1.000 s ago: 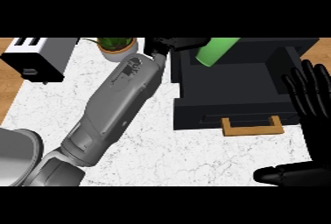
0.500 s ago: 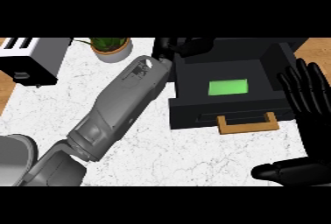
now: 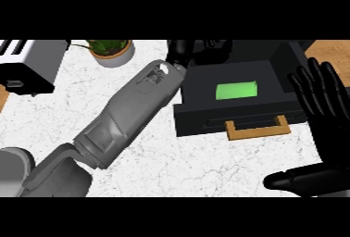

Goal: Pick up the cup, place it into the drawer and close the drawer

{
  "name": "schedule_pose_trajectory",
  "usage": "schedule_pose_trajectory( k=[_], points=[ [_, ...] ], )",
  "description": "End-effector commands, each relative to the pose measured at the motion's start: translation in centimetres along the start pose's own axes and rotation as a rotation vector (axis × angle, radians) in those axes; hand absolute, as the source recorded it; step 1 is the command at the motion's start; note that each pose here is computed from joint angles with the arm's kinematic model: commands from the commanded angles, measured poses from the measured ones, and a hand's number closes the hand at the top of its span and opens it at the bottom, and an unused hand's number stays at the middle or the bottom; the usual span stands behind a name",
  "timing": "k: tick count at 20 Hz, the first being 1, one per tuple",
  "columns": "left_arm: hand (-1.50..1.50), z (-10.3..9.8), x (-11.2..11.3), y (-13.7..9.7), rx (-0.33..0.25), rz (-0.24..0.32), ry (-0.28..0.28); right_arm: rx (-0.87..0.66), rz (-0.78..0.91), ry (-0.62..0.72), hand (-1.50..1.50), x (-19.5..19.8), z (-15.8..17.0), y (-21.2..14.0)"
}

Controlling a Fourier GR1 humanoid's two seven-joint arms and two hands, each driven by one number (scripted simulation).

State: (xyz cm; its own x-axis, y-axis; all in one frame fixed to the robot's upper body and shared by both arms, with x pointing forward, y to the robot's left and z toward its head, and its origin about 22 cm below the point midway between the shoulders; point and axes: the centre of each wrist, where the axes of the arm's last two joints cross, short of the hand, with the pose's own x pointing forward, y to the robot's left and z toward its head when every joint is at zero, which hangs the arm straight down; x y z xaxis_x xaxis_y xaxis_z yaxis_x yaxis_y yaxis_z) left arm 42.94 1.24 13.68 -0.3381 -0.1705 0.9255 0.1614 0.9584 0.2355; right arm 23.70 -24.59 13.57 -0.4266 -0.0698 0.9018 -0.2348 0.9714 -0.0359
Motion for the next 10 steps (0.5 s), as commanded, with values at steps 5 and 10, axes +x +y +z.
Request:
schedule_pose_trajectory(
  k=[5,10],
  points=[
    [-1.5,0.5,0.0,-0.9,0.002,0.005,0.008,0.018,-0.04,-0.021,-1.5,0.2,-1.5,1.3],
    [-1.5,0.9,0.2,-1.1,-0.01,0.132,-0.061,0.027,-0.064,-0.026,-1.5,0.0,-0.3,0.0]
  ],
)
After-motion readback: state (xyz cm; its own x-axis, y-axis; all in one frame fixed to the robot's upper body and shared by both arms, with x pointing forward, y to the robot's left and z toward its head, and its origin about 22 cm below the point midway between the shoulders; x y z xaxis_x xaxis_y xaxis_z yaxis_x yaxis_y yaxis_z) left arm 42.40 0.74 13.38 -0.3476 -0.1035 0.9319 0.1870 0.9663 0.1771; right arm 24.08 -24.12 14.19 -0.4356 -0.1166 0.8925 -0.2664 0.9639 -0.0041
